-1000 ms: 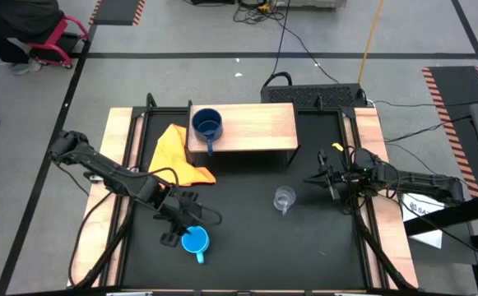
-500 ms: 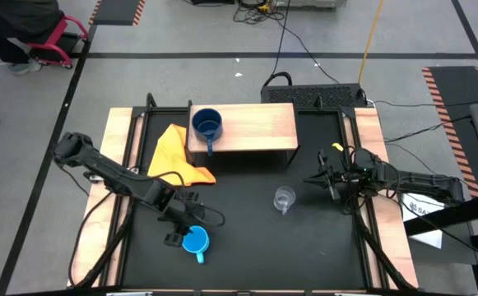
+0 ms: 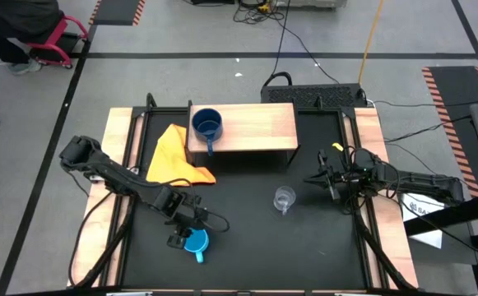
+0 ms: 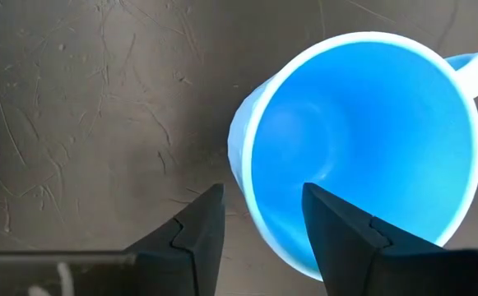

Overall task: Stack small to large cups/mugs on shelf
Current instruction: Put the blue mug on the shelf

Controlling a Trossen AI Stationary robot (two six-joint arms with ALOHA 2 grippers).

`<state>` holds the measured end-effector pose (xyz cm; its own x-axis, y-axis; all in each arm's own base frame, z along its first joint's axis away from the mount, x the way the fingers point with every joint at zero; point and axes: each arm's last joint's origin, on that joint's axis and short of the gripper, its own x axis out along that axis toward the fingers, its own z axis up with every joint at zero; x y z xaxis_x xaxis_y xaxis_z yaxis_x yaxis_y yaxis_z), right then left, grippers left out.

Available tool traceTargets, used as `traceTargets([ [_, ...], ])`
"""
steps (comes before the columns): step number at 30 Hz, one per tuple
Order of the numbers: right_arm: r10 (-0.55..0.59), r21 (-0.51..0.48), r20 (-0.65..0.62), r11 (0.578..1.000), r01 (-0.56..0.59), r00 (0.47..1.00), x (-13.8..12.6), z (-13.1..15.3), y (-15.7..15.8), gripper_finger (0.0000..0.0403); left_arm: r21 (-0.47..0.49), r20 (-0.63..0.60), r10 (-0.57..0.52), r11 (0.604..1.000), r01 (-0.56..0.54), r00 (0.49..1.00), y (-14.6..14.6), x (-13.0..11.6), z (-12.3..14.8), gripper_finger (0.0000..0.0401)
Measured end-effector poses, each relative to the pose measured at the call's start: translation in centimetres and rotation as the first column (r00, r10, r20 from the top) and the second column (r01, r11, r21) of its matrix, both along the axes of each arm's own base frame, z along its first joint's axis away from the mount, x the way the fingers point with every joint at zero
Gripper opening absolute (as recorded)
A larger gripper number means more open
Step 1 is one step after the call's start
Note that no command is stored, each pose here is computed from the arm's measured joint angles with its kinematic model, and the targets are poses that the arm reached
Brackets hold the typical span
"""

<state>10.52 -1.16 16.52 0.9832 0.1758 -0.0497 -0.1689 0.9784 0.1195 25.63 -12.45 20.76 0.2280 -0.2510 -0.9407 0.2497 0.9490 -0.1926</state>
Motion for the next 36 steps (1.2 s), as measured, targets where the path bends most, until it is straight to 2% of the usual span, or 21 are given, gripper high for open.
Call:
traceTargets([
  [14,0.0,-0.006,0.001,1.0,0.0,1.0,0.0,0.0,0.0,0.0,-0.024,-0.005,-0.012,1.0,0.011,1.0,0.0,0.1,0.1,0.0166],
  [24,-0.001,0.008,-0.001,1.0,0.001,1.0,0.0,0.0,0.0,0.0,-0.043,0.069,-0.037,0.998,0.04,0.997,-0.4,1.1,2.8,0.0166],
  [36,-0.001,0.012,-0.002,1.0,0.001,1.0,0.0,0.0,0.0,0.0,-0.001,0.057,-0.03,1.0,0.03,0.998,-0.2,0.9,2.1,0.0166],
])
